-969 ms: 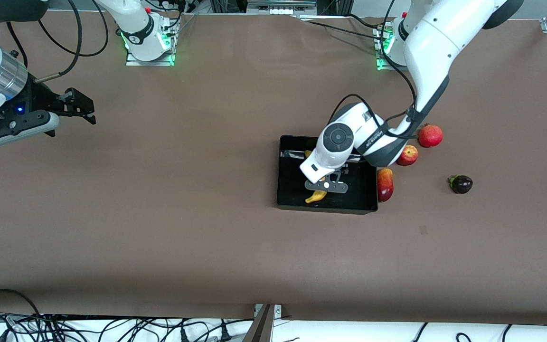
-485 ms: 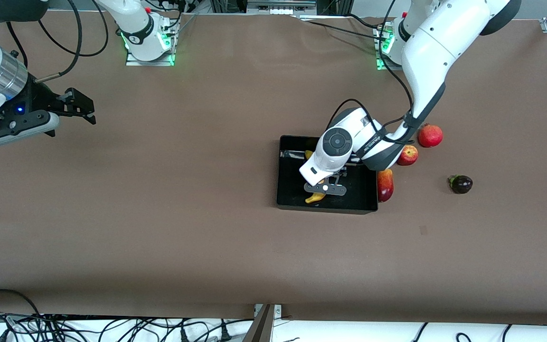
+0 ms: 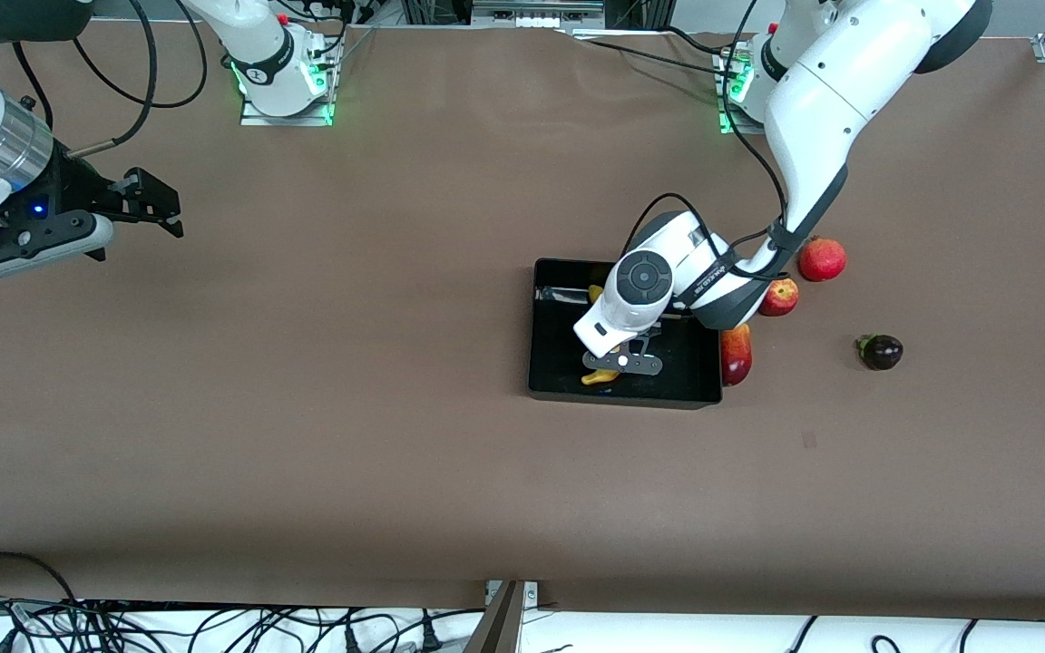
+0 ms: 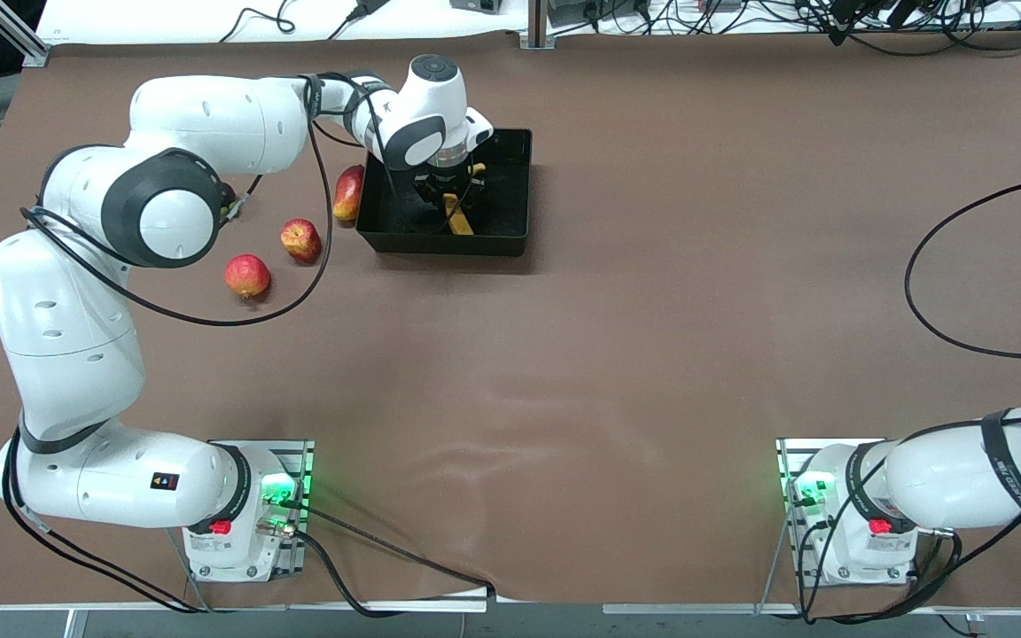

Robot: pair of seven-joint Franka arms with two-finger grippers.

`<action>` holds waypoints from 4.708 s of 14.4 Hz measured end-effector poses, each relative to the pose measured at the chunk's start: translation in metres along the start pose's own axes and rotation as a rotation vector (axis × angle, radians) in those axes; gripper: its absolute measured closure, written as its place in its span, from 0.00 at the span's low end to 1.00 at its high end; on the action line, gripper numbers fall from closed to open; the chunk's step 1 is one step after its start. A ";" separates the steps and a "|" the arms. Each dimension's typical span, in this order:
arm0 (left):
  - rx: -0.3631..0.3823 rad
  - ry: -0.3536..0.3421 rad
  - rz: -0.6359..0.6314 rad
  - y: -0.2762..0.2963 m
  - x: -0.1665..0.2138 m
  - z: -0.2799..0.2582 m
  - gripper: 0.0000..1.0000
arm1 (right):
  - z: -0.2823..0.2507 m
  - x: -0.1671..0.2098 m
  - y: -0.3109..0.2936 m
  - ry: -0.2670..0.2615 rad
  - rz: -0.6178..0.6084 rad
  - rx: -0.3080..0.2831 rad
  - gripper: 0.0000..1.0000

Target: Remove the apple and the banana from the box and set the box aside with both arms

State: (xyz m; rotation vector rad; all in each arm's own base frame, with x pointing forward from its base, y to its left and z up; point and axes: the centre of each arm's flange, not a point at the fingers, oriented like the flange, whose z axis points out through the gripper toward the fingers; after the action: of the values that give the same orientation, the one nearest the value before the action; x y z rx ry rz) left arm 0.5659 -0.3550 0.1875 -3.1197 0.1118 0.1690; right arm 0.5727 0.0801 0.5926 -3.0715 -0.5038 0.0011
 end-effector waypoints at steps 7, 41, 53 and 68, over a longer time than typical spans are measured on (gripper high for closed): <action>0.089 0.006 -0.041 -0.053 0.010 -0.146 0.66 | 0.001 0.000 0.001 -0.002 0.002 0.000 0.00; 0.061 -0.009 -0.021 -0.360 -0.001 -0.369 0.00 | 0.001 0.012 0.004 0.060 0.001 -0.018 0.00; 0.068 0.057 -0.092 -0.387 -0.075 -0.353 0.00 | 0.001 0.012 0.004 0.060 0.001 -0.018 0.00; 0.068 0.056 -0.089 -0.383 -0.077 -0.364 0.00 | 0.127 0.061 -0.053 -0.120 -0.092 0.015 0.00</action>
State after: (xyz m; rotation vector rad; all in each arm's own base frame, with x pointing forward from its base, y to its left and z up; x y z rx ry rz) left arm 0.5566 0.0258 0.5620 -3.0543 -0.0204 0.0742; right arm 0.6124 0.1537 0.4677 -3.0437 -0.6468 0.1879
